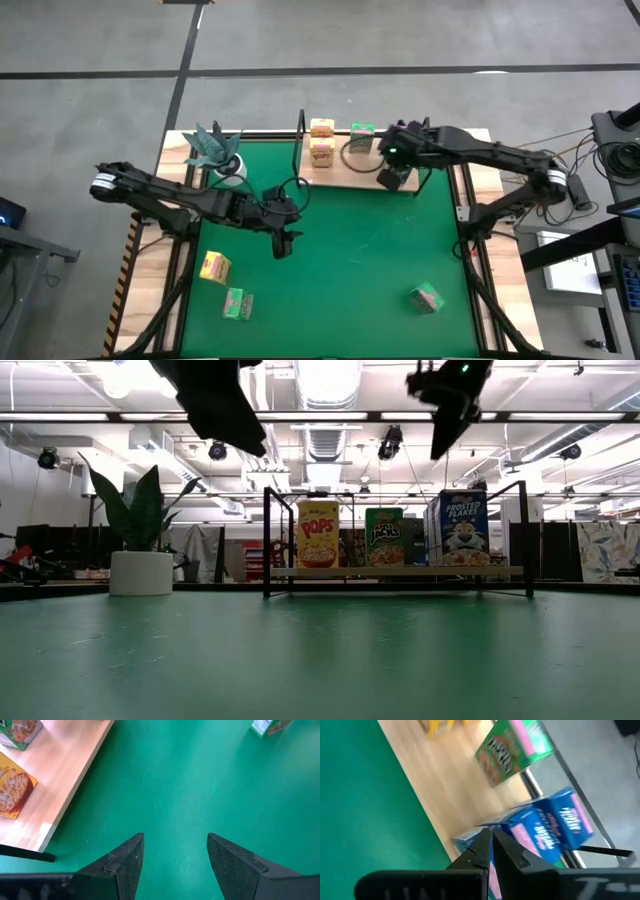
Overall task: Stack cereal on shelf
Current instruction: Put the yellow cereal box on the shelf
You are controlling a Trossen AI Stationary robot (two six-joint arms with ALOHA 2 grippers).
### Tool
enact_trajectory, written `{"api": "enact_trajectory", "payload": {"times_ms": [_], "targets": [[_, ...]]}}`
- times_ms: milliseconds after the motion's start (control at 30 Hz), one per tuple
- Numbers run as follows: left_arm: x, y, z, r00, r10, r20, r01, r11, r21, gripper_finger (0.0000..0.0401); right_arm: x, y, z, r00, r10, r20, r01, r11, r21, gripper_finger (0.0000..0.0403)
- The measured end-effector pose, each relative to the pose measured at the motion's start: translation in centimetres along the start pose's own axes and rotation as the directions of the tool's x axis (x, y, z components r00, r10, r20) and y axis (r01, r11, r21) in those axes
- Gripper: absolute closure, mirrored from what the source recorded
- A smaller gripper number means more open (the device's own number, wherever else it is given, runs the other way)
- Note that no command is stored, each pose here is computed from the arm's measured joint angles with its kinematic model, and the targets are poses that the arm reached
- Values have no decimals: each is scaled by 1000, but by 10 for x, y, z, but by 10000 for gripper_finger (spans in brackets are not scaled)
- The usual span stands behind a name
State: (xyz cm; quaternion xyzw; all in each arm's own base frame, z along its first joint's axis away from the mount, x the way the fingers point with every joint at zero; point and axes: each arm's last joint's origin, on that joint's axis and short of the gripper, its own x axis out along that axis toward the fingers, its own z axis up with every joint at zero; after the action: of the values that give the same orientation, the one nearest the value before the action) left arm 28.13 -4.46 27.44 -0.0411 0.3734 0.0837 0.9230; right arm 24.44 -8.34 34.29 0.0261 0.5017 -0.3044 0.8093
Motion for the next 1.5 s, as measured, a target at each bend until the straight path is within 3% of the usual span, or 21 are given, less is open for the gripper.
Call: {"api": "enact_trajectory", "payload": {"times_ms": [133,300,533,633,767,1000,1133,1333,1500], "targets": [[7,-1,-2,1000,6,-22,-6,1000,4,200,-20,-5,-10,989,21,143,-25,999,26,394],[8,-2,-4,999,-12,-46,9,999,-50,200,-28,2,-28,933,73,351,-77,997,-3,394],[-4,-2,-10,962,-123,-242,50,956,-288,200,-26,16,-59,824,142,548,-143,989,-40,394],[-19,-2,-9,907,-150,-393,-26,912,-409,200,-26,22,-70,768,173,616,-171,983,-63,394],[-41,-7,-11,826,-129,-549,-166,875,-455,200,-21,32,-82,702,211,680,-188,976,-110,394],[-61,-20,-23,742,-102,-662,-361,772,-523,200,-10,48,-94,632,261,730,-183,965,-187,394],[-70,-29,-33,671,-114,-732,-481,685,-548,200,-11,50,-92,584,263,768,-143,965,-222,394],[-81,-37,-44,611,-68,-789,-594,620,-513,185,-12,50,-92,583,265,768,-116,963,-244,394],[-90,-41,-52,588,6,-809,-628,634,-451,156,-11,50,-93,593,266,760,-109,962,-252,394]]}}
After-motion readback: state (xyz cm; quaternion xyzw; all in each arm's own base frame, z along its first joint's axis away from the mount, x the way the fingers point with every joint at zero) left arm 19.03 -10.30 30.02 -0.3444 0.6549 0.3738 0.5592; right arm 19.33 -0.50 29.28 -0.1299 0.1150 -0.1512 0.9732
